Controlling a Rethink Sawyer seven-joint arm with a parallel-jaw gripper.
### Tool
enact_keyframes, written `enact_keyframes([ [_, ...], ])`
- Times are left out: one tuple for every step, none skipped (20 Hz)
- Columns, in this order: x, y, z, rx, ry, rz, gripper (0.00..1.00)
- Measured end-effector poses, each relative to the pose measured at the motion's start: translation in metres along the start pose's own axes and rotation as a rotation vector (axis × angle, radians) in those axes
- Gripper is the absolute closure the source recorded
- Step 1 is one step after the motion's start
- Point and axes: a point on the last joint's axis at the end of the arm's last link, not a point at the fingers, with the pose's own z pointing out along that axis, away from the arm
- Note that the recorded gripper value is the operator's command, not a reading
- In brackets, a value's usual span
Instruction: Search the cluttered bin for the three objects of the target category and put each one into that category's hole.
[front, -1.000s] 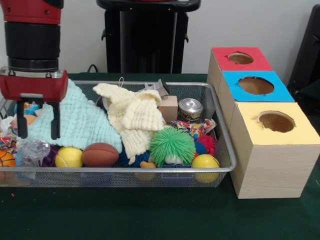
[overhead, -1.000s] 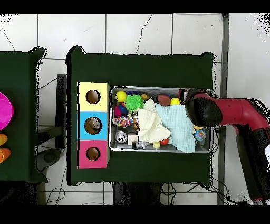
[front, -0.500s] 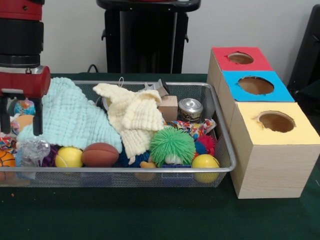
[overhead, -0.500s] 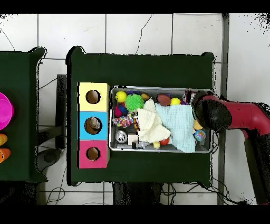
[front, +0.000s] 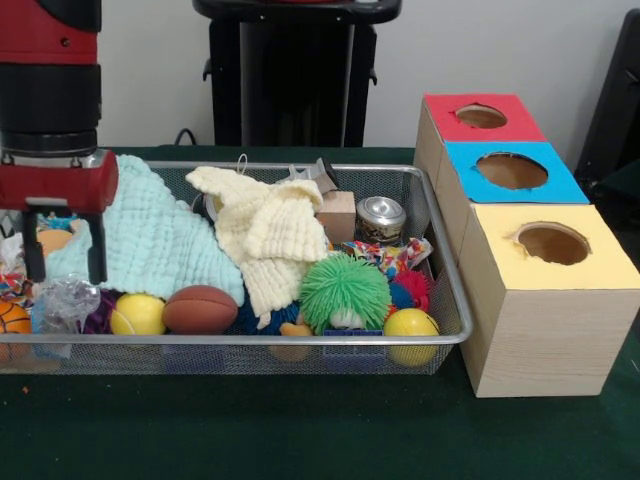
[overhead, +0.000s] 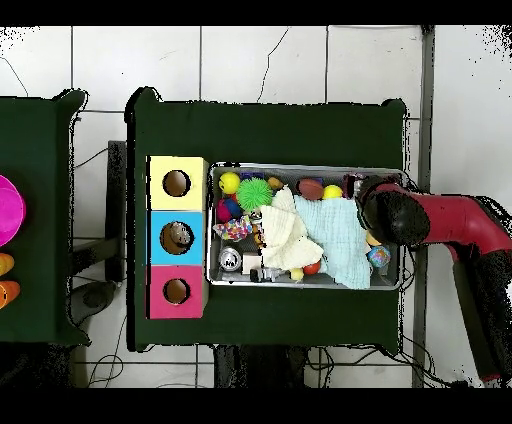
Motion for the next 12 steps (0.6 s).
enact_keyframes([
  [0.003,0.002,0.004,-0.007,0.005,0.002,0.0],
  [0.007,0.005,0.01,-0.017,0.013,0.006,0.0],
  [0.009,0.007,0.014,-0.024,0.017,0.009,0.0],
  [0.011,0.009,0.018,-0.031,0.021,0.011,0.0],
  [0.013,0.01,0.021,-0.037,0.024,0.014,0.0],
  [0.014,0.012,0.023,-0.042,0.026,0.016,0.0],
  [0.015,0.015,0.025,-0.049,0.027,0.017,0.0],
  [0.015,0.017,0.027,-0.056,0.026,0.018,0.0],
  [0.015,0.02,0.029,-0.063,0.026,0.018,0.0],
  [0.014,0.023,0.031,-0.071,0.025,0.018,0.0],
  [0.015,0.026,0.033,-0.077,0.026,0.019,0.0],
  [0.016,0.029,0.036,-0.085,0.027,0.022,0.0],
])
